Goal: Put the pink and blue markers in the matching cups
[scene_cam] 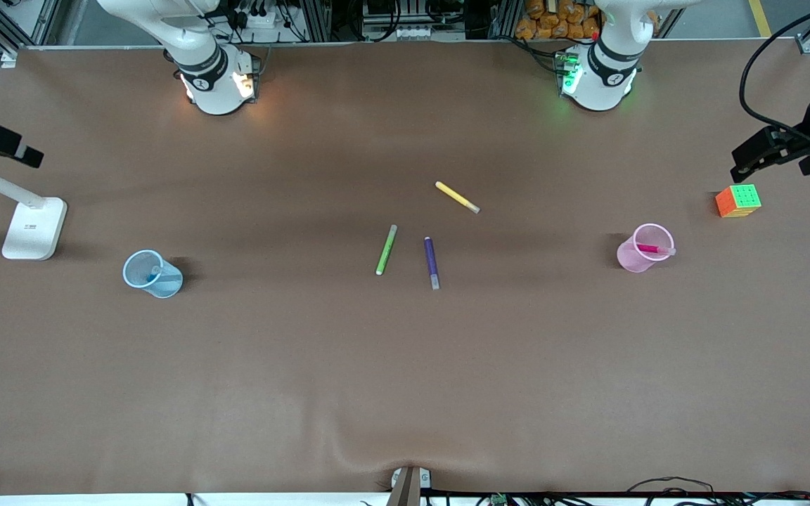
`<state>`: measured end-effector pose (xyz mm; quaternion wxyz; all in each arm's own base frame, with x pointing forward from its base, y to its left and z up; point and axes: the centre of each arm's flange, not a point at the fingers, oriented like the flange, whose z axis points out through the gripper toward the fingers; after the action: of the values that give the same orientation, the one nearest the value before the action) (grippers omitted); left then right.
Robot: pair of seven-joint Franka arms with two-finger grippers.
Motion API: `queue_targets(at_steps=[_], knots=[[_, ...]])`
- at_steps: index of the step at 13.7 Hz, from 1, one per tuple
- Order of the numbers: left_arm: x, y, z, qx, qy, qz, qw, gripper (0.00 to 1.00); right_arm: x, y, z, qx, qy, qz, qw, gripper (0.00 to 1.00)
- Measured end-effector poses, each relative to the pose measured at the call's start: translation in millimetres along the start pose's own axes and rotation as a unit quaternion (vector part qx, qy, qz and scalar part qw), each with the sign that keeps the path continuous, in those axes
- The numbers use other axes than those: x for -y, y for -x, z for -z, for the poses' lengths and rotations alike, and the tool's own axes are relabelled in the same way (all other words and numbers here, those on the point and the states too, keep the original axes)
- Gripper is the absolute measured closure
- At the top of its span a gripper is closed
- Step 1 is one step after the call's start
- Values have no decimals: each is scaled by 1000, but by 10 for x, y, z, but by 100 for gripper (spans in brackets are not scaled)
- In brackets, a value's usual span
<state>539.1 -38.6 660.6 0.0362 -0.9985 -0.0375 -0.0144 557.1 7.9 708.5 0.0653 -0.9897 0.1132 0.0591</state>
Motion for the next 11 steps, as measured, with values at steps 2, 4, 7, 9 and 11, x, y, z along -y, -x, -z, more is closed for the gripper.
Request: queue_targets(at_steps=[2,4,7,9,11], knots=[[21,119,-32,6,-2,-13,1000,0,173,98,-117,-19,14,19,1000,0],[4,279,-64,13,-3,-21,1000,0,148,279,-206,-32,17,52,998,0],[6,503,-42,12,-3,-25,1000,0,-187,450,-251,-25,19,98,995,0],[25,540,-44,12,-3,-23,1000,0,-293,438,-281,-21,18,102,994,0],[11,538,-57,12,-3,-25,1000,0,-344,417,-294,-21,17,99,995,0]])
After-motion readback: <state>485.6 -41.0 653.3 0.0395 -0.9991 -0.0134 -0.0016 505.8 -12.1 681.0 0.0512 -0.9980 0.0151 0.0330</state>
